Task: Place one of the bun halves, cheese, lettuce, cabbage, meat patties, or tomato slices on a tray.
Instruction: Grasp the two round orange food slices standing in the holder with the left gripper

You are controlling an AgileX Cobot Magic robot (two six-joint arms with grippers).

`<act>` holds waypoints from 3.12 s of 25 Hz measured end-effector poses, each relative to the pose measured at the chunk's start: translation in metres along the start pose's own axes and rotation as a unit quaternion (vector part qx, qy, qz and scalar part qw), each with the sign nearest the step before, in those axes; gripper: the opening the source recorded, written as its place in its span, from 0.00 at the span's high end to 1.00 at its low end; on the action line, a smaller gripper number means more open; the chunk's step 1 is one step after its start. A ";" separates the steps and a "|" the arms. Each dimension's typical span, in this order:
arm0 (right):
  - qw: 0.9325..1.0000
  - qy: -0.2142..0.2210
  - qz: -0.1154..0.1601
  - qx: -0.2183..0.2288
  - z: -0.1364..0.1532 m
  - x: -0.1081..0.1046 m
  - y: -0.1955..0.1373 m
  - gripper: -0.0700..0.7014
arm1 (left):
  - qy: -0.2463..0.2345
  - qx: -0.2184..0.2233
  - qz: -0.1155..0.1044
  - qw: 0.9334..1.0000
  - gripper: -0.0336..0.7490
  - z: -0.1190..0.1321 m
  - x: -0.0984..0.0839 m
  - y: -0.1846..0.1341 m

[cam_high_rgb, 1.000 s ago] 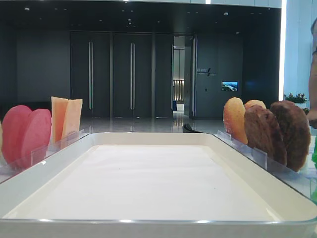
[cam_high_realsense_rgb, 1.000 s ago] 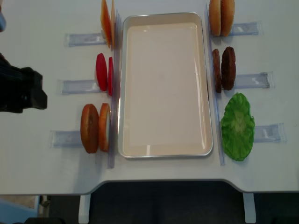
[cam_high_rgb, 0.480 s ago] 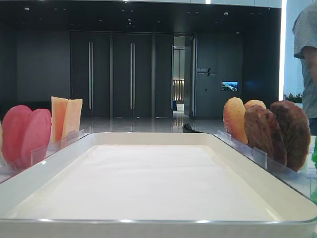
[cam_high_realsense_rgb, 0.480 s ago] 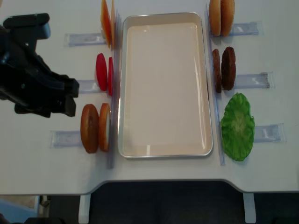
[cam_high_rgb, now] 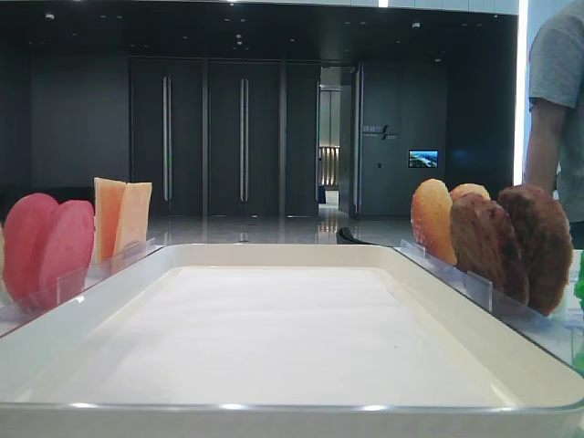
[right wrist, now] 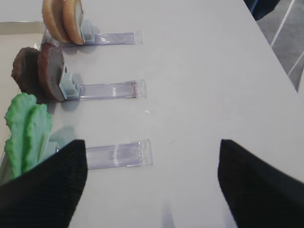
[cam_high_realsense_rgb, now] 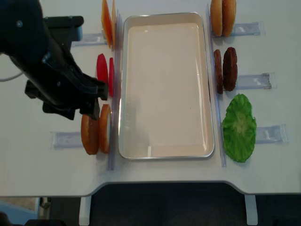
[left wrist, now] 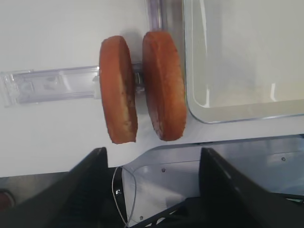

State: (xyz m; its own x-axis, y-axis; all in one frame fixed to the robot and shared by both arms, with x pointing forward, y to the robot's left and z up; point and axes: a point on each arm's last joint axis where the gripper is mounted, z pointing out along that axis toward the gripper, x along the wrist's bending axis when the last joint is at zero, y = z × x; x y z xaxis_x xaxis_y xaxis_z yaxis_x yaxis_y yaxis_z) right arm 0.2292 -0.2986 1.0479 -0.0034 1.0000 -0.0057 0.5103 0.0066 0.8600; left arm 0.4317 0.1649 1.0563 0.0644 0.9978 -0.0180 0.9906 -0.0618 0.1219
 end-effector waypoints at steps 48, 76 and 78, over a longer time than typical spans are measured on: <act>1.000 0.000 0.000 0.000 0.000 0.000 0.000 0.20 | 0.023 0.060 -0.006 0.998 0.37 0.062 -0.028 0.022; 1.000 0.000 0.000 0.000 0.000 0.000 0.000 0.20 | 0.042 0.086 -0.001 0.995 0.40 0.080 -0.031 0.024; 1.000 0.000 0.000 0.000 0.000 0.000 0.000 0.20 | 0.044 0.089 0.000 0.995 0.45 0.080 -0.030 0.024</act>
State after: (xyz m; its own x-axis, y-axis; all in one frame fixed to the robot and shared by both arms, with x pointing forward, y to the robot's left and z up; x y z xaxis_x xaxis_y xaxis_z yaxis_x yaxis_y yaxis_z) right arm 0.2292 -0.2986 1.0479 -0.0034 1.0000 -0.0057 0.5103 0.0066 0.8600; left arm 0.4630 0.1310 0.9803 0.0613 0.9957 0.0698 0.9968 -0.0575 -0.0562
